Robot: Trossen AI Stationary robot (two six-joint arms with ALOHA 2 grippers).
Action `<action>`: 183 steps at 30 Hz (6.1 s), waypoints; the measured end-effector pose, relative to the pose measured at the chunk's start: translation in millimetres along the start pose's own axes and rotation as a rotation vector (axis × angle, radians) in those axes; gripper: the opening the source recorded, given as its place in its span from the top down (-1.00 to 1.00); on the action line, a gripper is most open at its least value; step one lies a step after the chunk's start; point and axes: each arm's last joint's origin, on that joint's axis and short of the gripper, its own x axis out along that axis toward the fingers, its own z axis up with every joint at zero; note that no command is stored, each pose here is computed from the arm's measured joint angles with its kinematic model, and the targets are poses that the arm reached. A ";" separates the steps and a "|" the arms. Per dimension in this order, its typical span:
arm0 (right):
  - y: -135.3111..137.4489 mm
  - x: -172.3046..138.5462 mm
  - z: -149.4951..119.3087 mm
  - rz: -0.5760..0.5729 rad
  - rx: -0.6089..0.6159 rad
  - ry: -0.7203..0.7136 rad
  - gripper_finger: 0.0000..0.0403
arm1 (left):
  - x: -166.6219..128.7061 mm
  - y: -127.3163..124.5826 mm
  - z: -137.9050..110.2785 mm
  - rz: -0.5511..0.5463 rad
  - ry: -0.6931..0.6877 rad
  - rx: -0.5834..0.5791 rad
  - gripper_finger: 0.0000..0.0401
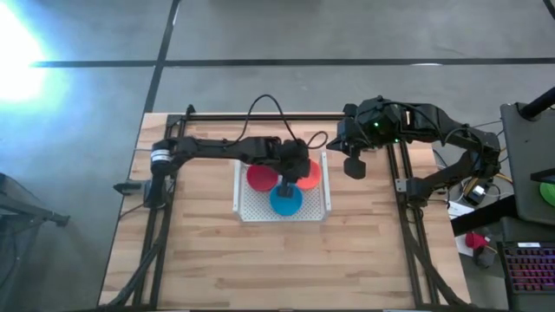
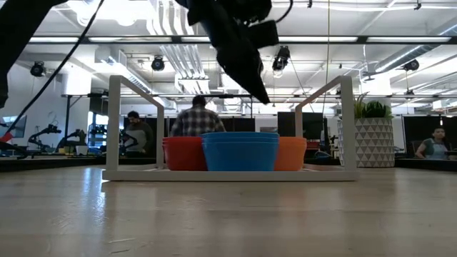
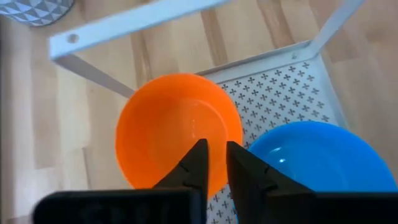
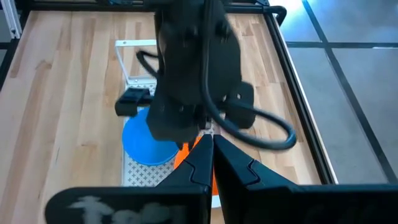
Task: Pick & Place Mini bowls
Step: Return to Home Position
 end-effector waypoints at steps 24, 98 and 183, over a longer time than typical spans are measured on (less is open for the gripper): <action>15.7 2.8 -42.0 0.050 -0.065 -0.037 0.96 | -168.7 -26.0 -46.2 0.133 -0.400 -0.041 1.00; 13.4 -75.7 -245.0 0.091 0.092 -0.814 0.96 | -230.2 -110.3 -277.7 0.431 -1.025 -0.210 1.00; 27.5 76.3 -291.9 0.025 -0.088 -0.729 0.96 | -118.5 -117.9 -304.4 0.408 -0.893 -0.231 1.00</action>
